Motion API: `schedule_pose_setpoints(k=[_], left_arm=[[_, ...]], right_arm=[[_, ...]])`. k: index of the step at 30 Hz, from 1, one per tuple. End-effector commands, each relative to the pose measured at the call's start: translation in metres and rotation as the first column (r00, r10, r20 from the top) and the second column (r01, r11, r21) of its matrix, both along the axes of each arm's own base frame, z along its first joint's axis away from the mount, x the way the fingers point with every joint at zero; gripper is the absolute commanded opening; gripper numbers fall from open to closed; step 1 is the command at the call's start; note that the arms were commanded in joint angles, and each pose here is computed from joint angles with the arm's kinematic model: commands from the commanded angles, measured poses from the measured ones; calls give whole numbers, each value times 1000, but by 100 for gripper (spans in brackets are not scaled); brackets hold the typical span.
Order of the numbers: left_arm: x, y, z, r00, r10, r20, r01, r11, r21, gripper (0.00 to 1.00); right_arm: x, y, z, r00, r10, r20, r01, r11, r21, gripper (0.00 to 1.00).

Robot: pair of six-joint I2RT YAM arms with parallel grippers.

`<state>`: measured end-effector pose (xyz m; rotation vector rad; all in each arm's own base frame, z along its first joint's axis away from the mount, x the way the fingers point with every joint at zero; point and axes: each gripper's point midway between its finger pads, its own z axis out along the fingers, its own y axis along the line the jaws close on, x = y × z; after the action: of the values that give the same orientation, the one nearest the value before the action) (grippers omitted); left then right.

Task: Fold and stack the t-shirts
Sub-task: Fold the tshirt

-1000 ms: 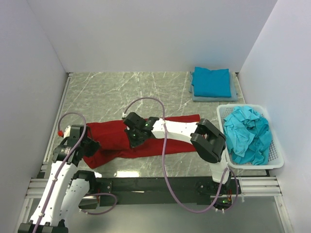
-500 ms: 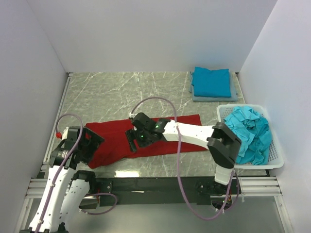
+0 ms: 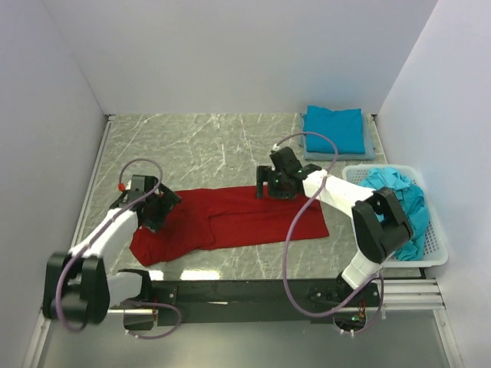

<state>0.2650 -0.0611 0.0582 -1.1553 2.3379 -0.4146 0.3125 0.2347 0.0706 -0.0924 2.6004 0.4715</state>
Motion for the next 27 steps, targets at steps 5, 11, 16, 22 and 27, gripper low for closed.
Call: schedule_pose_setpoints(k=[5, 11, 16, 22, 27], left_arm=[[63, 6, -29, 998, -33, 60, 32, 999, 12, 99], [129, -6, -60, 996, -83, 39, 85, 996, -26, 99], [255, -50, -36, 954, -186, 235, 223, 965, -141, 99], [365, -168, -21, 793, -502, 344, 529, 849, 19, 99], [391, -219, -9, 688, -425, 588, 602, 787, -135, 99]], right_arm=[[24, -28, -42, 998, -41, -50, 41, 999, -7, 92], [-8, -31, -49, 994, -28, -104, 32, 999, 34, 93], [-89, -24, -52, 981, 95, -168, -87, 995, 58, 93], [-187, 35, -35, 901, 396, -180, -364, 913, 186, 94], [-214, 56, -34, 844, 520, -128, -502, 852, 149, 94]])
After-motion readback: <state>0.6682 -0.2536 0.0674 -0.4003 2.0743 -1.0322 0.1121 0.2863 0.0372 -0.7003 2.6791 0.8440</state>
